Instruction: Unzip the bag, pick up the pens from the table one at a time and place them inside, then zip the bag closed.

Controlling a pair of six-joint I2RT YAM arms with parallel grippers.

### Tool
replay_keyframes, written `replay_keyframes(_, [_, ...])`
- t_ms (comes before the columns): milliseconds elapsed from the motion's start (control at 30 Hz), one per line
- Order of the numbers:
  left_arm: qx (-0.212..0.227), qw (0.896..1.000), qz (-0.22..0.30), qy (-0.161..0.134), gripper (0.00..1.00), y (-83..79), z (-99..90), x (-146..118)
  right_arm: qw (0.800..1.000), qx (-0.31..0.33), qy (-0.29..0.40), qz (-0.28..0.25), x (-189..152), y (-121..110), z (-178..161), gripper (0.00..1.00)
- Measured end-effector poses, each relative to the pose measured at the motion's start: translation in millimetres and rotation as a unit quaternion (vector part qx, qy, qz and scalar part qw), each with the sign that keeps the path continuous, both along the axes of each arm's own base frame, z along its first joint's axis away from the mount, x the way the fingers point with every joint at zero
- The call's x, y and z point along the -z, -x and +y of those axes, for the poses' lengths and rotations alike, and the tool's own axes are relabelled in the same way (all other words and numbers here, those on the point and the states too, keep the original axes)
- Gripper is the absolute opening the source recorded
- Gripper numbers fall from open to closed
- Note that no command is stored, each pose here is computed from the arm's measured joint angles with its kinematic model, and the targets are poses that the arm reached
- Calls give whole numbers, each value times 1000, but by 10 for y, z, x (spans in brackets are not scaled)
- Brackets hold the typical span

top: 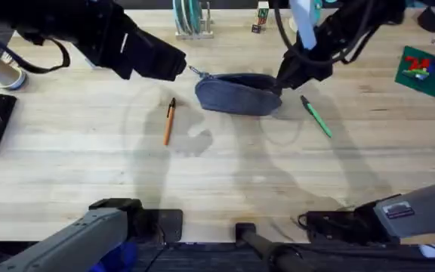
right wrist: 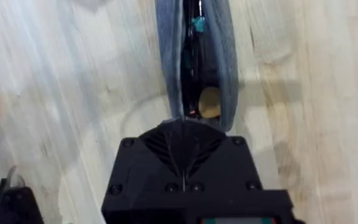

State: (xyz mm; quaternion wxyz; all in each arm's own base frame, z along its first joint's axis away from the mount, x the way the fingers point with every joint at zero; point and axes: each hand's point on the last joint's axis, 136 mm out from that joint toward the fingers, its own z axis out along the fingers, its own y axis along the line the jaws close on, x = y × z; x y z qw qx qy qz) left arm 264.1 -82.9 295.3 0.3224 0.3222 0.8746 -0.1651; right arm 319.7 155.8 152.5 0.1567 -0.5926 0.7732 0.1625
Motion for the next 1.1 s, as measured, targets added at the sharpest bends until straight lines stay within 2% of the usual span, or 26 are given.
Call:
replay_keyframes(300, [0, 1000, 0, 0, 996, 0, -1, 0, 1000, -8, 4, 17, 279, -124, 38, 30])
replay_keyframes(700, [0, 1000, 0, 0, 995, 1, -1, 0, 999, -15, -18, 48, 526, -171, 143, 30])
replay_keyframes(1100, [0, 1000, 0, 0, 995, 1, 0, -1, 998, -17, -34, 58, 568, -173, 199, 30])
